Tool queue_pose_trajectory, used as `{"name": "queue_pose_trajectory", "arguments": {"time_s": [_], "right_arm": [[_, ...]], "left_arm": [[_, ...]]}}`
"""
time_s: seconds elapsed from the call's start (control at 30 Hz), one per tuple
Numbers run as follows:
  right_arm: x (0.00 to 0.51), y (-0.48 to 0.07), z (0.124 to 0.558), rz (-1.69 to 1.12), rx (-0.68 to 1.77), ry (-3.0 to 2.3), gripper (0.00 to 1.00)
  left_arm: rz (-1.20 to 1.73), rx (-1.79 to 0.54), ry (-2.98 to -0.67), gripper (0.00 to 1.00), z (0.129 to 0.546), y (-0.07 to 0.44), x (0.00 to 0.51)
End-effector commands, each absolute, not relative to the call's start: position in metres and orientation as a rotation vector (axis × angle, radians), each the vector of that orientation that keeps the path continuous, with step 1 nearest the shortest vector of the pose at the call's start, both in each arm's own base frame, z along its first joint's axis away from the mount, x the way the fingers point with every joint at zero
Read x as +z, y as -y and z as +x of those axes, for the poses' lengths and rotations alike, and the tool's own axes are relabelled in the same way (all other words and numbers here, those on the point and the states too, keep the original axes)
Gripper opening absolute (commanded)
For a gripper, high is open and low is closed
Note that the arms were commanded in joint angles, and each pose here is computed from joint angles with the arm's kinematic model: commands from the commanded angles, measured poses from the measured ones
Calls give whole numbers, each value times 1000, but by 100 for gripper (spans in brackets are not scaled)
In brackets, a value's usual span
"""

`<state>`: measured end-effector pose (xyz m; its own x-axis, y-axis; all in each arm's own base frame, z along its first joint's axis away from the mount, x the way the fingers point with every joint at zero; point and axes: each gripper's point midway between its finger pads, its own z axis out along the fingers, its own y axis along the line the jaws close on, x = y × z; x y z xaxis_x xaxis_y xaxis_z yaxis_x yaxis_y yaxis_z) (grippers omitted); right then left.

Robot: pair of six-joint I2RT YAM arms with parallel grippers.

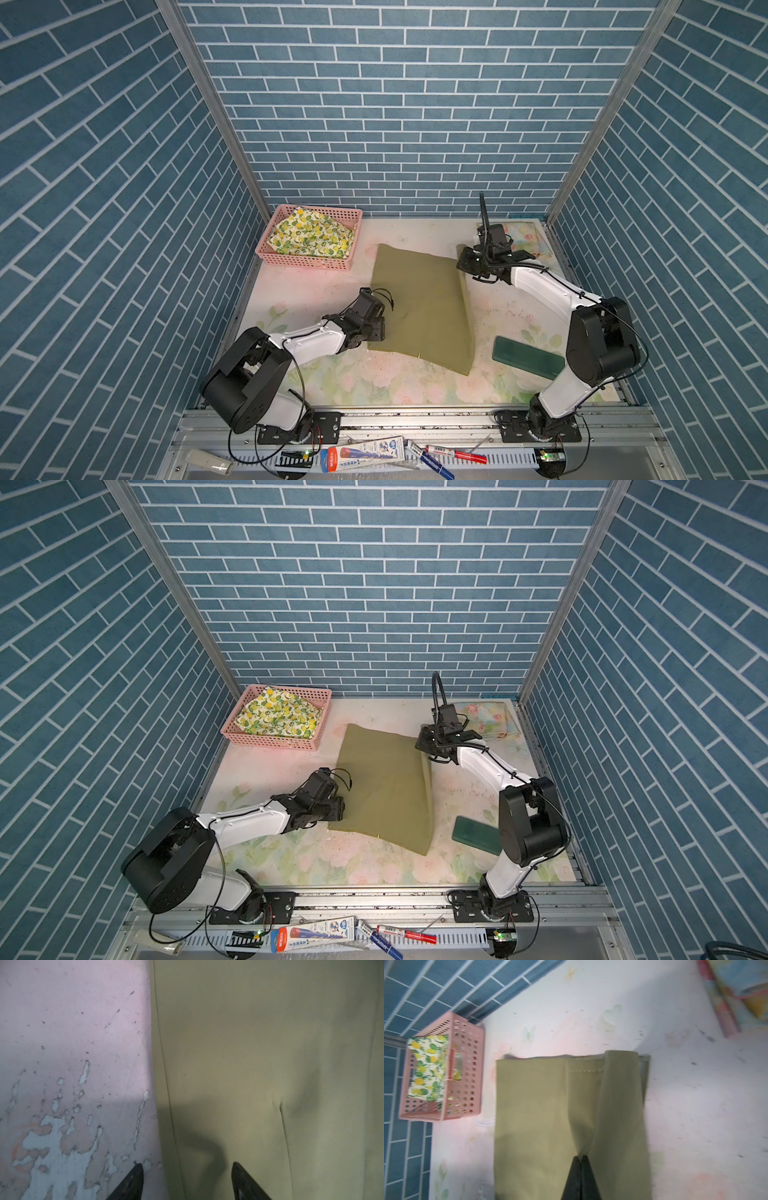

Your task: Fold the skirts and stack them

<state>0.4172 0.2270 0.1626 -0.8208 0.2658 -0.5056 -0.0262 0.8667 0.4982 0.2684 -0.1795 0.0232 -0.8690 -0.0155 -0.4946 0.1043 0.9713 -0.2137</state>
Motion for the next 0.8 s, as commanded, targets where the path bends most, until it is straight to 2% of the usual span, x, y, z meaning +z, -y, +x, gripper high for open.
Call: {"name": "queue_pose_trajectory", "arguments": {"time_s": [0.0,0.17,0.37,0.4,0.47,0.53,0.6,0.7,0.77], "right_arm": [[183,-273,436,224,719,-2395,0],[180,-329,465,234,793,-2384,0],[177,-345,486,241,833,-2363,1],[178,-344,485,226,828,-2362,12],[182,-338,483,200,809,-2363,47],[188,-327,478,190,785,-2354,67],[193,-312,473,187,753,-2349,77],[199,-280,463,212,688,-2337,78],[197,-258,453,241,658,-2332,78]], "left_arm": [[42,-319,-2684,67,246,168,3],[20,-303,-2663,67,240,159,7],[6,-295,-2654,68,236,153,9],[4,-291,-2655,68,236,153,9],[3,-294,-2659,68,236,153,7],[4,-301,-2665,68,236,155,4],[9,-318,-2673,67,237,159,2],[19,-336,-2692,64,237,164,-3],[23,-347,-2701,56,237,167,-7]]}}
